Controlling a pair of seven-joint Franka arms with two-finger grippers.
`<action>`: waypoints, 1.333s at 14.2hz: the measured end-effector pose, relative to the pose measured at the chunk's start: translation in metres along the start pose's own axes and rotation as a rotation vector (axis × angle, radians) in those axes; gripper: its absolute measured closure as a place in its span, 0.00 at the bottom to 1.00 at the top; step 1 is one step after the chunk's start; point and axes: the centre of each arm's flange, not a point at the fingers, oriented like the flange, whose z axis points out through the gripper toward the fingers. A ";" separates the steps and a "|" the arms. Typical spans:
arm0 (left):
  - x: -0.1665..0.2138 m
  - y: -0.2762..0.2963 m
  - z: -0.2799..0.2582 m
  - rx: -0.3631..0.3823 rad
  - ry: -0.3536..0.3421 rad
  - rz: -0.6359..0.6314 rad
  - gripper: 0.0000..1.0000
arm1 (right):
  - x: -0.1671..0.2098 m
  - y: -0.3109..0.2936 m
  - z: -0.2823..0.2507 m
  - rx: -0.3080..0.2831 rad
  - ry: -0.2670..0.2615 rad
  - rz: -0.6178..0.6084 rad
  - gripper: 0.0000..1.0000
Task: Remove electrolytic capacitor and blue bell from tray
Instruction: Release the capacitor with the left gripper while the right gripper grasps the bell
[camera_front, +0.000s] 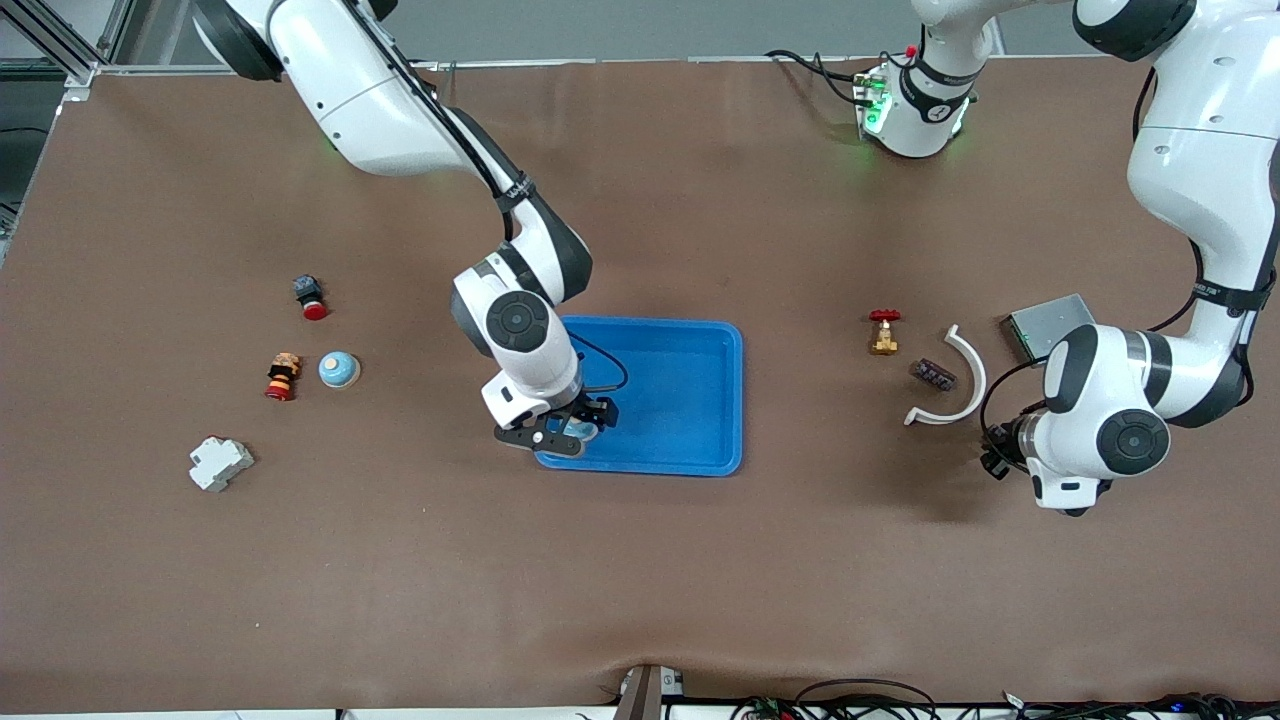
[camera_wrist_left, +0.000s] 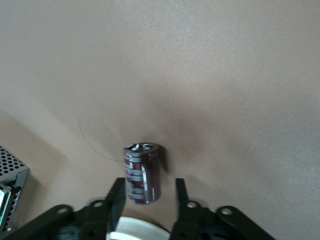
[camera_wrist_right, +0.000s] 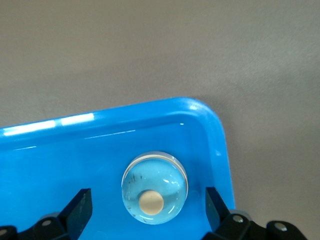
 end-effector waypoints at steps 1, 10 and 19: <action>0.001 0.001 -0.002 -0.005 0.003 -0.001 0.34 | -0.003 -0.001 0.005 -0.008 0.000 0.001 0.00; -0.036 0.003 -0.182 -0.112 0.163 0.082 0.00 | -0.005 -0.003 0.022 -0.021 0.001 0.016 0.00; -0.036 -0.057 -0.307 -0.123 0.259 0.409 0.00 | -0.001 -0.007 0.023 -0.024 0.019 0.005 0.37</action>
